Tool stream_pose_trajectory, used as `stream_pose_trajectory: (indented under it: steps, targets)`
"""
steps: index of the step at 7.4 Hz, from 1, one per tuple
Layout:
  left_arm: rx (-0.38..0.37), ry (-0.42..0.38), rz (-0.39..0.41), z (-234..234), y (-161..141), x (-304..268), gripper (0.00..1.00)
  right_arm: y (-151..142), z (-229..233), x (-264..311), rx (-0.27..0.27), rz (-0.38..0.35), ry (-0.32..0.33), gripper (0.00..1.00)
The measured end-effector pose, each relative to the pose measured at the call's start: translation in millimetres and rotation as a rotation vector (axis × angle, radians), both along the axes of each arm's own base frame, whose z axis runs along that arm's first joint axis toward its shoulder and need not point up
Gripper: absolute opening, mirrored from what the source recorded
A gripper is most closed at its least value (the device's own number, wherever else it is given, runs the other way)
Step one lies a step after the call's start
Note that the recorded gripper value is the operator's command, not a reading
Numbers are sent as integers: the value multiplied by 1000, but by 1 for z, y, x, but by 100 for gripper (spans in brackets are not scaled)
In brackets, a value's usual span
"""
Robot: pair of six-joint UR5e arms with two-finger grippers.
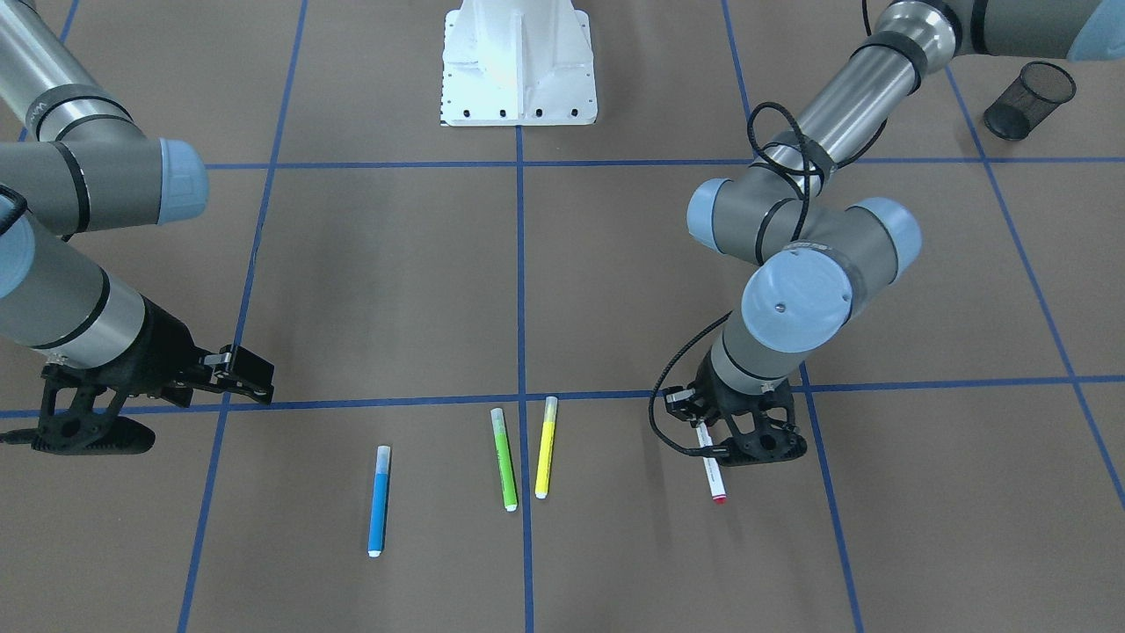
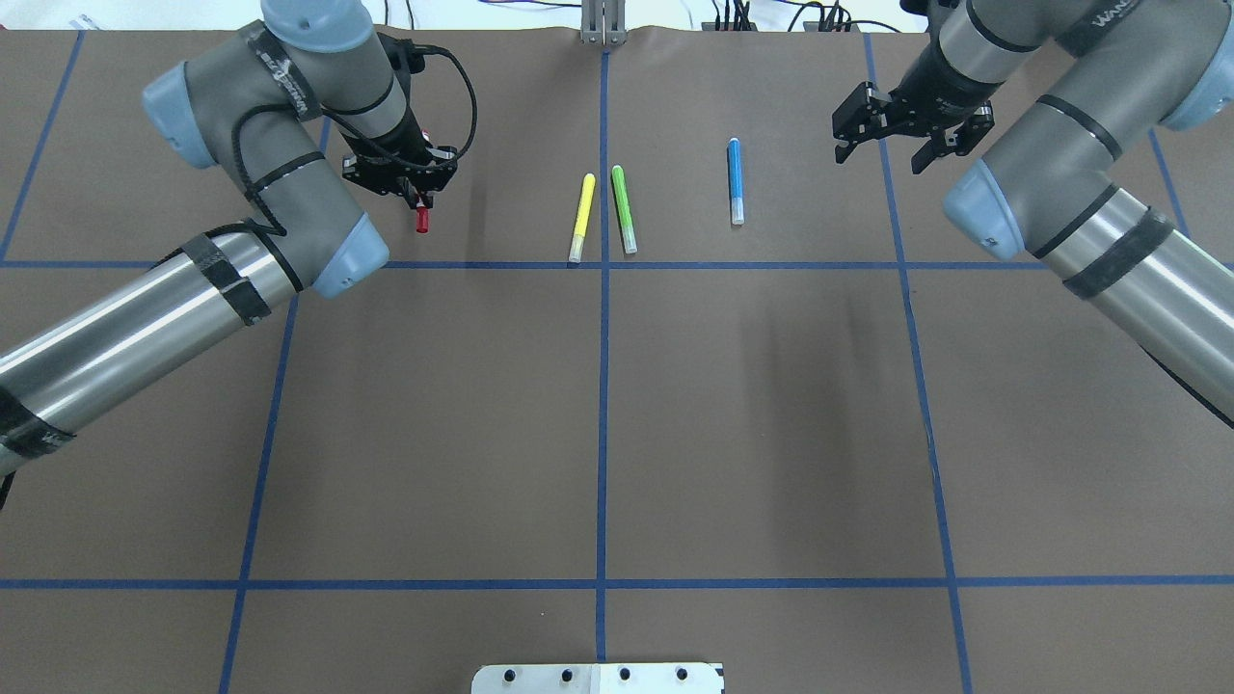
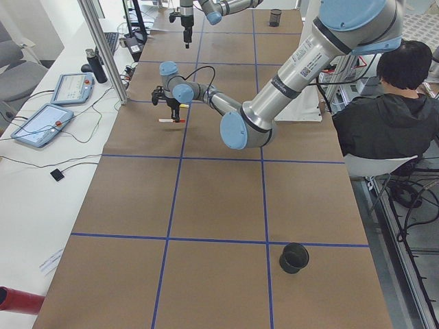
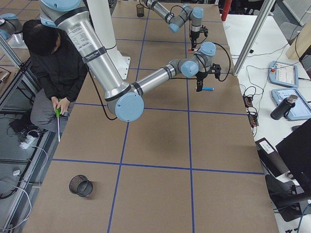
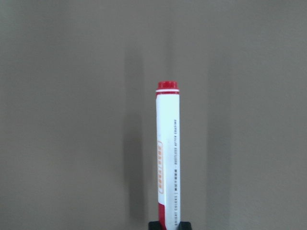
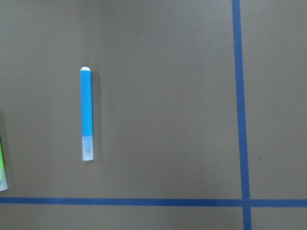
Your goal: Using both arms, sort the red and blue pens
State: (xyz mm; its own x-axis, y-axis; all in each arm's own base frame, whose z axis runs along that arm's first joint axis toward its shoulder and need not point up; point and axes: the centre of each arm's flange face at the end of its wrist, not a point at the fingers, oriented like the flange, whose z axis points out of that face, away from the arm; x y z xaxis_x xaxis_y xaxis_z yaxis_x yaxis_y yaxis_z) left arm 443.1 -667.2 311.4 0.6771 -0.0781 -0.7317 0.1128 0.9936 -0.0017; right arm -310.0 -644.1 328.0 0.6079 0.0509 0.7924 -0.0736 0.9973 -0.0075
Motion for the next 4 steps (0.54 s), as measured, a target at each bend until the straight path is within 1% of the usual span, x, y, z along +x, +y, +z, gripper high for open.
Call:
stream_pose_trajectory:
  steps: [1,2,3,4]
  targets:
    - [-1,-7,-21,10,-10,-22,0,-7,-11,-12,11,-2,3,98]
    - [3,-13,-36,18,-18,-43,0,-16,-23,-33,25,-2,23,97]
    - [-2,-11,-51,27,-26,-66,0,-26,-29,-57,35,1,57,97]
    - [-19,2,-62,36,-35,-92,0,-37,-34,-79,33,0,84,96]
